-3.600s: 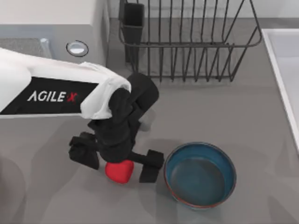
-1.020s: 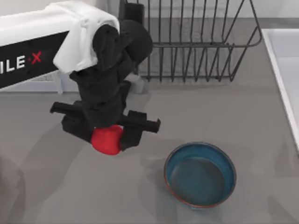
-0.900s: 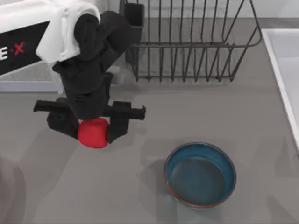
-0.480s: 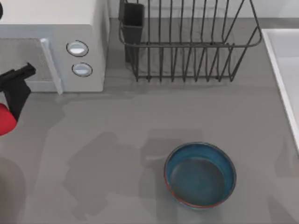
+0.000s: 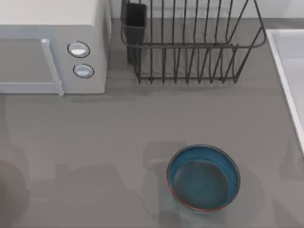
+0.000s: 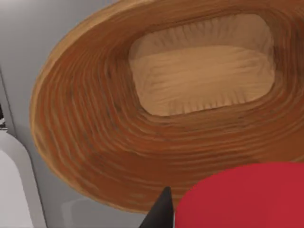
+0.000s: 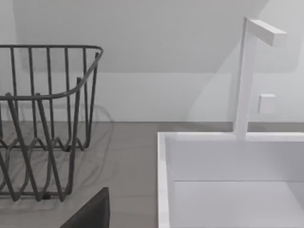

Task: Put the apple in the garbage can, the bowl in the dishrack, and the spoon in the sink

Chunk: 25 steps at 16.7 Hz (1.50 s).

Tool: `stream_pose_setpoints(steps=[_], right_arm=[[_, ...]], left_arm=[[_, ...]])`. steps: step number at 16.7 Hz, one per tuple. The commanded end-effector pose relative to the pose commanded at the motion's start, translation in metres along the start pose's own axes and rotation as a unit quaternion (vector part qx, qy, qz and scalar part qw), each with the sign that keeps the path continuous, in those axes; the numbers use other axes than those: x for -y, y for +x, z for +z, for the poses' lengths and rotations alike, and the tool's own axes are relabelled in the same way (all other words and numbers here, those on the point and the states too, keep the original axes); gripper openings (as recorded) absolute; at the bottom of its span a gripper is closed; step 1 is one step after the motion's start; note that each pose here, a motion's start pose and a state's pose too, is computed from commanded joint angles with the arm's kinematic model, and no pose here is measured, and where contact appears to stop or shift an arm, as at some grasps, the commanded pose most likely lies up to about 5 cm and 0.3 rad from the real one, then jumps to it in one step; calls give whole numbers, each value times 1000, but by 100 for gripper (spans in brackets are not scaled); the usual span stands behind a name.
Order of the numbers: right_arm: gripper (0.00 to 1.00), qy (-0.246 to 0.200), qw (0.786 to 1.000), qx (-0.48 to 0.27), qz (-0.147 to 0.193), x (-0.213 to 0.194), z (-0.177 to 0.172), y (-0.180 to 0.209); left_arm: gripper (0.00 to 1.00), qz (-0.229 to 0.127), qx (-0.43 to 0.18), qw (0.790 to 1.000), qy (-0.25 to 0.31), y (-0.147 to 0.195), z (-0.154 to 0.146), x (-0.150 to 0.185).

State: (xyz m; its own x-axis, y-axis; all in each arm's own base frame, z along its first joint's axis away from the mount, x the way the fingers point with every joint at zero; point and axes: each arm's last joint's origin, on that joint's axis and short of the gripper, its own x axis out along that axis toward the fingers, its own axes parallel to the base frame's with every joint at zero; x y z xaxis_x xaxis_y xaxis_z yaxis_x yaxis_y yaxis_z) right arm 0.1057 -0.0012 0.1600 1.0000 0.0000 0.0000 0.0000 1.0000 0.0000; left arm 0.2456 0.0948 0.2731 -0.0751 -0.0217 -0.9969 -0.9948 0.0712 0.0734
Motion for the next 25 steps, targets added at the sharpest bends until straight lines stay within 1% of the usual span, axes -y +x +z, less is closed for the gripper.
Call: stream_pose_setpoints(steps=[1,7,9,12,14,19,25], right_arm=[[100,0,1000,0,0,0,0,0],[100,0,1000,0,0,0,0,0],[100,0,1000,0,0,0,0,0],[100,0,1000,0,0,0,0,0],[100,0,1000,0,0,0,0,0],[100,0,1000,0,0,0,0,0],[100,0,1000,0,0,0,0,0]], left_arm=[[0,-1,0,1000,-7,-1,1,-2],[0,-2,1,1000,-3,3,1,0],[0,-3,1,1000,-5,17,2,1],[0,-3,2,1000,-6,50,2,0],[0,-1,0,1000,-7,65,1,-1],[0,-1,0,1000,-7,69,1,-1],[45,-1,0,1000,-7,69,1,-1]])
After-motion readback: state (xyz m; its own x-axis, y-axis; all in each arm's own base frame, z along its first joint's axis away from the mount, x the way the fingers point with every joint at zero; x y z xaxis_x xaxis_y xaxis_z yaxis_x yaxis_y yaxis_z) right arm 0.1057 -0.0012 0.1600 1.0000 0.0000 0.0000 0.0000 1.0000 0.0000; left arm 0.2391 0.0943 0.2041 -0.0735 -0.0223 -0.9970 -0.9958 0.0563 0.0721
